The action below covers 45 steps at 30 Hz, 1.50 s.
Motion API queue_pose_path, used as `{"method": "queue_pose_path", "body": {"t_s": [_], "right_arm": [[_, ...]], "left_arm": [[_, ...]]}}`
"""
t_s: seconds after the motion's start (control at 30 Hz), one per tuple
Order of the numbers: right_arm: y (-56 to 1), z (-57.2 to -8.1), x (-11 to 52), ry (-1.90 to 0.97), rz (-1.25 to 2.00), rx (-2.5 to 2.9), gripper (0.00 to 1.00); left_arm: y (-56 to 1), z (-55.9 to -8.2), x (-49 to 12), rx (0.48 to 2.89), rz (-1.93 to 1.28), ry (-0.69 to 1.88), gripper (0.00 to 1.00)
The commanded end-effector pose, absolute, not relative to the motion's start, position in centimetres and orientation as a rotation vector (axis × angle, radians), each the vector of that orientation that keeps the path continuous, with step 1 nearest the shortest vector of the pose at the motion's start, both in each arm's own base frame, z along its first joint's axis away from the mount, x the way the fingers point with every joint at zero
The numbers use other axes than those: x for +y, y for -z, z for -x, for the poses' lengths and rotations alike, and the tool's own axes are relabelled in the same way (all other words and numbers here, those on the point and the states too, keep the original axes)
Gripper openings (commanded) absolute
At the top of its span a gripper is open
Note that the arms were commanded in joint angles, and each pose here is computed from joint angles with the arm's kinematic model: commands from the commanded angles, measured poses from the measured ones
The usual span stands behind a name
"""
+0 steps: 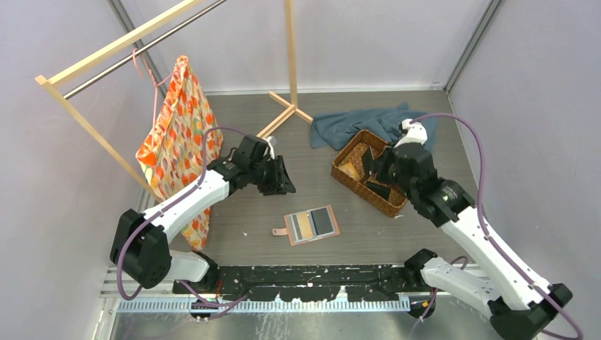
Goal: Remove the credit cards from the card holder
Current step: Place the credit card in the storage box.
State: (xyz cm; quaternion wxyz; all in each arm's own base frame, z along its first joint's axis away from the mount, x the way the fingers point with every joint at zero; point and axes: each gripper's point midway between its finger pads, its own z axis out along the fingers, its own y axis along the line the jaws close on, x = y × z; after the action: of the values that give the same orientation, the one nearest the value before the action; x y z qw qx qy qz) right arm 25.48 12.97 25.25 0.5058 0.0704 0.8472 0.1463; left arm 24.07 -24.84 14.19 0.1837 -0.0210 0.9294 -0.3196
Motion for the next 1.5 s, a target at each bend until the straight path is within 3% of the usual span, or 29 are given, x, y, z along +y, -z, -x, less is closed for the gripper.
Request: {"method": "queue_pose_path", "body": {"t_s": [0.0, 0.37, 0.8, 1.0, 1.47], "right_arm": [[-23.4, -26.6, 14.9, -0.58, -0.059, 2.161, 0.01], [-19.5, -28.0, 10.6, -0.359, -0.133, 2.289, 0.01], [-21.1, -28.0, 8.9, -0.699, -0.179, 2.367, 0.01], [-21.7, -27.9, 7.6, -0.686, -0.171, 2.411, 0.01], [-19.5, -27.2, 4.9, -0.475, -0.059, 2.414, 0.01]], "left_arm": [[-15.0, -23.9, -24.7, 2.595, 0.025, 0.926, 0.39], [-15.7, -23.4, -24.2, 2.608, -0.023, 0.934, 0.39], [-21.6, -25.6, -25.7, 2.533, -0.21, 0.98, 0.36], [-23.6, -26.7, -23.7, 2.492, -0.119, 0.821, 0.38], [-24.7, -28.2, -24.1, 2.405, 0.012, 0.851, 0.41]]}}
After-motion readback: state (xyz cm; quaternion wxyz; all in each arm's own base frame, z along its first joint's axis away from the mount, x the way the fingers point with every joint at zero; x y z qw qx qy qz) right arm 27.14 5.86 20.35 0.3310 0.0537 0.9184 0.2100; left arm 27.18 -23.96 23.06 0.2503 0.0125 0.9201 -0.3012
